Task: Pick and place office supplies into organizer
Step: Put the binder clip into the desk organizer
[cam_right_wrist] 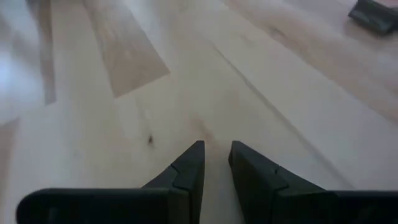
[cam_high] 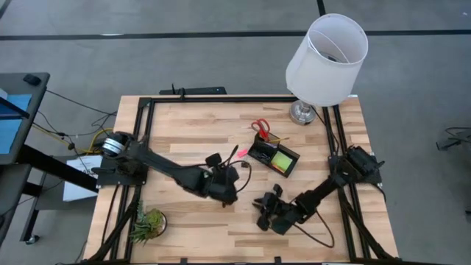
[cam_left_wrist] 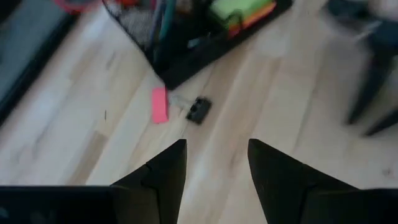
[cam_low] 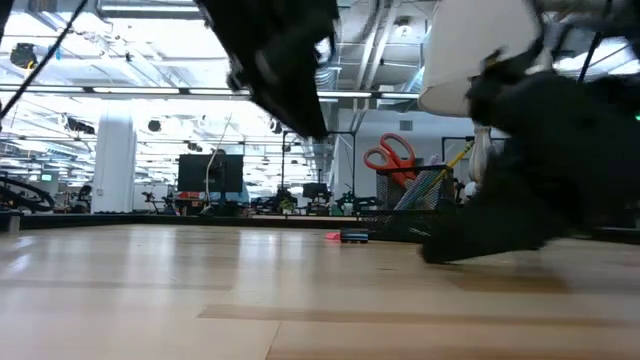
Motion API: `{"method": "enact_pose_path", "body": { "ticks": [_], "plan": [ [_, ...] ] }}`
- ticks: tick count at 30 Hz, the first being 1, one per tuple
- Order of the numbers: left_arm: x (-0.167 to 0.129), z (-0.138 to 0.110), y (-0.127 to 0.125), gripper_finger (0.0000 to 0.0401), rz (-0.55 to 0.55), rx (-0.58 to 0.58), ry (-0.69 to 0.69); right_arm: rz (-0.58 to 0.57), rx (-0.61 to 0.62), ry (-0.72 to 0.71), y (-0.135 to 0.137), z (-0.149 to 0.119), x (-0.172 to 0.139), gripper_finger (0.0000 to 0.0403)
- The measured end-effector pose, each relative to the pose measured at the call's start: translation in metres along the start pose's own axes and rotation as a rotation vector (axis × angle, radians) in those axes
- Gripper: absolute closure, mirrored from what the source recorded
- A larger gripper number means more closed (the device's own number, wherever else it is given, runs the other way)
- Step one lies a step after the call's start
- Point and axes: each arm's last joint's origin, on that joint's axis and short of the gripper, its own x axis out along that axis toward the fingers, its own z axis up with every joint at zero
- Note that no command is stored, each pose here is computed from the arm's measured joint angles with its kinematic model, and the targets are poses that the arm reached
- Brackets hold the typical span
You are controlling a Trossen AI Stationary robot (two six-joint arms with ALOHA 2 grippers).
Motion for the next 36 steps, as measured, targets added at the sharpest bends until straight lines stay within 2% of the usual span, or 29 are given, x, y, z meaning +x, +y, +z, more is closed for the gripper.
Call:
{"method": "enact_pose_path", "body": {
  "ticks": [6, 10, 15, 19, 23, 30, 36],
  "plan": [
    [-0.037, 0.003, 0.006, 0.0236, 0.084, 0.012, -0.106, -0.003, -0.101, 0.043, -0.012, 0.015, 0.017, 0.0309],
    [-0.048, 0.0, 0.005, 0.0236, 0.083, 0.003, -0.115, -0.053, -0.179, 0.029, -0.023, 0.029, 0.025, 0.0279],
    [-0.054, -0.005, 0.003, 0.0236, 0.126, 0.032, -0.138, -0.185, -0.182, -0.033, -0.042, 0.052, 0.03, 0.0237],
    [-0.056, -0.007, 0.002, 0.0236, 0.131, 0.041, -0.132, -0.179, -0.259, 0.012, -0.055, 0.063, 0.042, 0.0207],
    [-0.061, -0.013, -0.001, 0.0236, 0.129, 0.072, -0.121, -0.16, -0.401, 0.064, -0.067, 0.072, 0.051, 0.0186],
    [-0.067, -0.018, -0.007, 0.0236, 0.111, 0.094, -0.127, -0.191, -0.524, 0.077, -0.078, 0.079, 0.058, 0.0176],
    [-0.068, -0.018, -0.008, 0.0236, 0.125, 0.104, -0.14, -0.186, -0.485, 0.102, -0.093, 0.087, 0.067, 0.0177]
  ]
}}
